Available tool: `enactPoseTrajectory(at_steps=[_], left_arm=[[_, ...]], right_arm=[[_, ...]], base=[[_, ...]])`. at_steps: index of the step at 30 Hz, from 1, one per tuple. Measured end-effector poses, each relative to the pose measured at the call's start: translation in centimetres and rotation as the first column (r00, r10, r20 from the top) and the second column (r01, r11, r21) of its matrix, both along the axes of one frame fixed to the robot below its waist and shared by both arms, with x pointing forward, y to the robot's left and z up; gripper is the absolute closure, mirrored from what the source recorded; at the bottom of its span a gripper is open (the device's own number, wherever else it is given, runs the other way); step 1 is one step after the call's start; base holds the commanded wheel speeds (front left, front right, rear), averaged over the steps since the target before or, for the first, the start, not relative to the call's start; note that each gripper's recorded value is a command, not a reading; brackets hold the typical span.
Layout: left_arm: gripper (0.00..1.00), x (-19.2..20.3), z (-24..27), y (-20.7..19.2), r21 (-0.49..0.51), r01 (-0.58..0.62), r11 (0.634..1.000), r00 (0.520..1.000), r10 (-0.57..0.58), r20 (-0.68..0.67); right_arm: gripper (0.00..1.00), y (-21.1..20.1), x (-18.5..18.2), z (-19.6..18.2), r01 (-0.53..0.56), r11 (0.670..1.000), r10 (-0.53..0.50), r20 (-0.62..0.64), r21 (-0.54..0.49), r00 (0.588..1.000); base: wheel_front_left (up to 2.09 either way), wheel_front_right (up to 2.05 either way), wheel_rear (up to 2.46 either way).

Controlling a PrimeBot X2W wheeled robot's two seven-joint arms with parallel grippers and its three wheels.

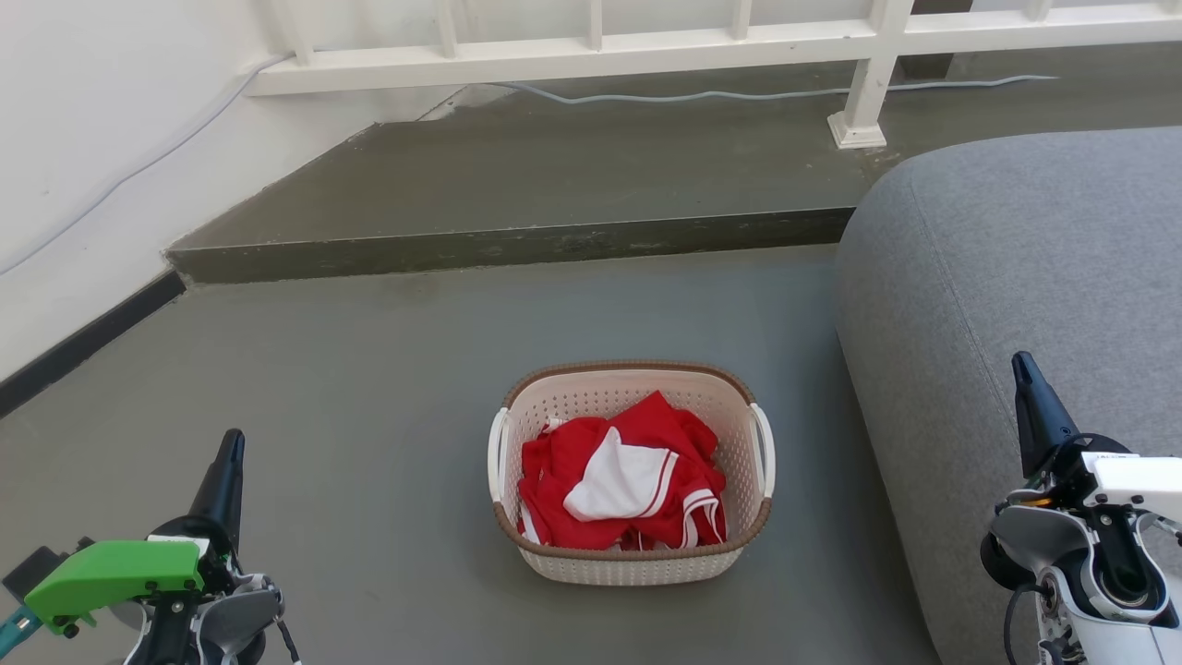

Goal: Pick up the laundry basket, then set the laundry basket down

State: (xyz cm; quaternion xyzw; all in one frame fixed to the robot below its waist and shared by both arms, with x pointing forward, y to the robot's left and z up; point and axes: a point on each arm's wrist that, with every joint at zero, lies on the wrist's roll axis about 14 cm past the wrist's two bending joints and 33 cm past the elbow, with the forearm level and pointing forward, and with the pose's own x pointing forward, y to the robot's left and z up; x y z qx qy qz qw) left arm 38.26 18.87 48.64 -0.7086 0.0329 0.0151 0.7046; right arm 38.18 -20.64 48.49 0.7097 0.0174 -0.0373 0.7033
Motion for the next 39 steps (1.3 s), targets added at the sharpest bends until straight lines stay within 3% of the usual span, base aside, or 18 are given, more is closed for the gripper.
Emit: enactPoseTrajectory(at_steps=[39], left_arm=[[1.00,0.02,0.06,-0.01,0.000,0.000,1.000,1.000,0.000,0.002]], right_arm=[[1.00,0.01,0.00,0.03,0.000,1.000,0.000,0.001,0.002,1.000]], base=[[0.00,0.00,0.00]])
